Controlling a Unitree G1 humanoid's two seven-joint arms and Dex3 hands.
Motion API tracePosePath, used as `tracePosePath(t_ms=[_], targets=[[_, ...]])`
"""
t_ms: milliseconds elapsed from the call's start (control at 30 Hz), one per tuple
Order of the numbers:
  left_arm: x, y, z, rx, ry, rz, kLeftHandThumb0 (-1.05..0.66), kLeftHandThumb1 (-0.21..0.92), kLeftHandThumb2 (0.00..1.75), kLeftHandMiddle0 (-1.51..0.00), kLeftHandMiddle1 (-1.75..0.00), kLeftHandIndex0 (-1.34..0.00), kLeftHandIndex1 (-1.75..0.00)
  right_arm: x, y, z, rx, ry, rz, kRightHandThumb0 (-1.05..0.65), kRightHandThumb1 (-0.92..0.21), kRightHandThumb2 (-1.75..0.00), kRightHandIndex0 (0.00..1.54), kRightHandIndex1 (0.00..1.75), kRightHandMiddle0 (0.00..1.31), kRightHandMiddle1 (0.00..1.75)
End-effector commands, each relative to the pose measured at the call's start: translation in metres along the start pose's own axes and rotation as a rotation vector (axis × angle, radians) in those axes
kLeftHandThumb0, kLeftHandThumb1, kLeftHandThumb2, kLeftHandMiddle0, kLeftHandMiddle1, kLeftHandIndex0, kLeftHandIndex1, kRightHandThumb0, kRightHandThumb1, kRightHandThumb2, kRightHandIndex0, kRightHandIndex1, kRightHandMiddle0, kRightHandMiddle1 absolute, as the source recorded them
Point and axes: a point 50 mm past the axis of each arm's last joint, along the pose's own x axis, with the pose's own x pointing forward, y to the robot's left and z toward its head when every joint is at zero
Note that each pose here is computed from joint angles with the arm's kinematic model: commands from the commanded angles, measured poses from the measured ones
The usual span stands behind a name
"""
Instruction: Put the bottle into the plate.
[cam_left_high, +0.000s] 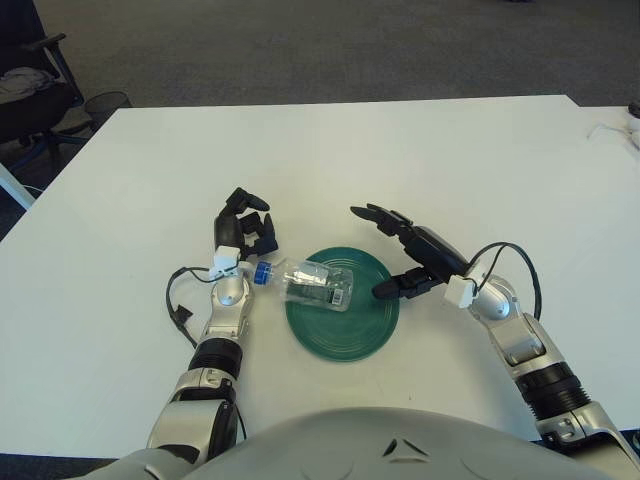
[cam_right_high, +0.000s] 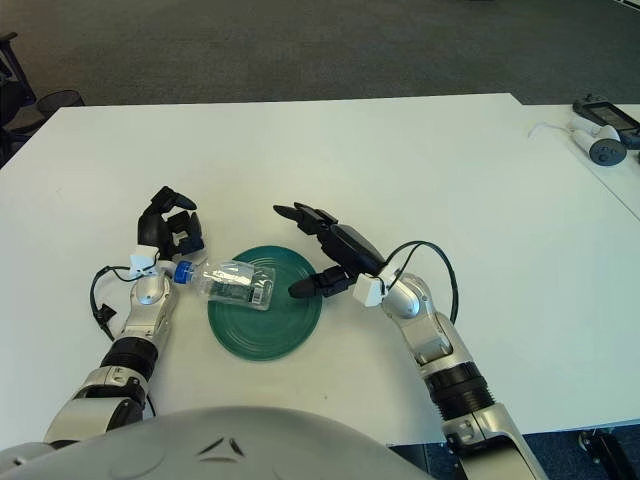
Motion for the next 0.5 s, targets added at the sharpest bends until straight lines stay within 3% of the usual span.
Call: tracePosePath(t_ms=[0,467], targets=[[-0.0275,0.0065,-0.0255,0.031,0.125,0.000,-0.51,0.21,1.44,-1.24,-1.75,-0.69,-1.75,-0.0003,-0.0007,0.0022,0.006,-0.007,-0.001,-1.05,-0.92,-0.28,0.07,0.05,0.00,0.29],[-0.0264,0.0066,-0.0260,0.028,0.126,-0.004,-0.50,0.22,1.43,-1.22,-1.75,-0.68,-1.75,0.0008,-0.0012,0.0009,0.006,-0.006,-0.001,-1.05,-0.92,-0.28,0.07,0.06,0.00,0.29]])
